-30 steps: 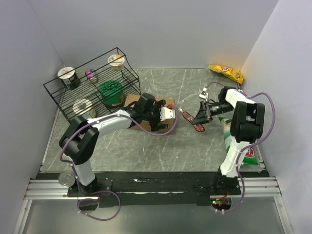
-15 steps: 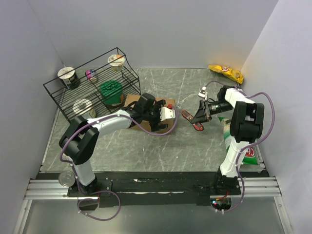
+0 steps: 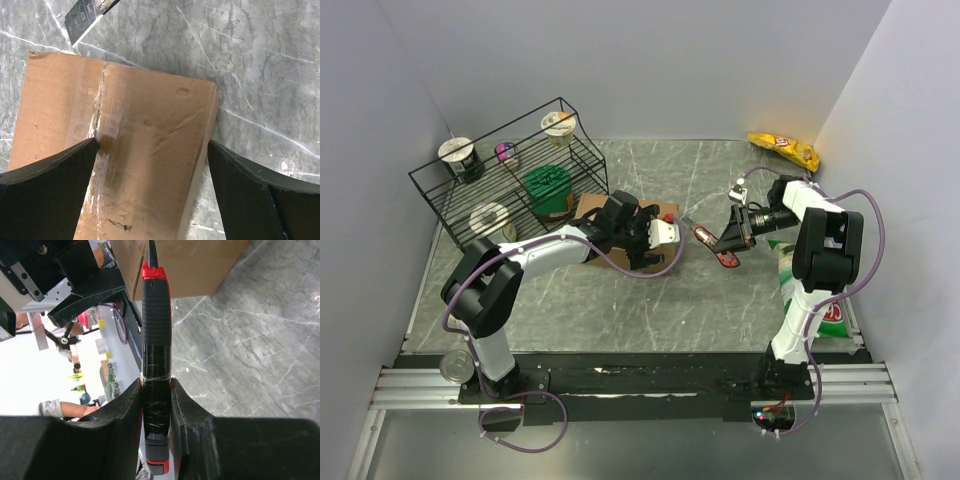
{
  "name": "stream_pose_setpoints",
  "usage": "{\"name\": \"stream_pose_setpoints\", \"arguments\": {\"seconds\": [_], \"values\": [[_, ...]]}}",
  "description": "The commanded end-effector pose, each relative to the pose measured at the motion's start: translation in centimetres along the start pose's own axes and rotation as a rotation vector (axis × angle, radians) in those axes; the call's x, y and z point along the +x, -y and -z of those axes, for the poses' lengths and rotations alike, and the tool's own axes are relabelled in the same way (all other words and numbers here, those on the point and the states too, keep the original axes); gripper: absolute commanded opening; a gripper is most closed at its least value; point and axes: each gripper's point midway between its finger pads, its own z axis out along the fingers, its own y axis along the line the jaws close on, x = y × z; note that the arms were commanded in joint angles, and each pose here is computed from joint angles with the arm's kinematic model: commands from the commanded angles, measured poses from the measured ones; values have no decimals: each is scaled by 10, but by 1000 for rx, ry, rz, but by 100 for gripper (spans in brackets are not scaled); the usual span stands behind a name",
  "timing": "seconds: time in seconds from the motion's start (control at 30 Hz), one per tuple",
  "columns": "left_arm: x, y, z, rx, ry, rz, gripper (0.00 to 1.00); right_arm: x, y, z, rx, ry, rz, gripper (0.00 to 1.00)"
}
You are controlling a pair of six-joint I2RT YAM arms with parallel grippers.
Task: Unpack the express box
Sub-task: Cut the express box at the center of the board.
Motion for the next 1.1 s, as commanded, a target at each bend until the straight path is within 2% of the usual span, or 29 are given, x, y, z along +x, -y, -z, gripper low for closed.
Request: {"name": "stream_pose_setpoints", "arguments": {"seconds": [0.0, 1.07], "values": [[-1, 2, 0, 10, -5, 25, 96, 17, -28, 7, -37, -40, -148, 0], [0, 0, -2, 0, -10, 34, 97, 17, -26, -2, -96, -85, -185, 0]]}}
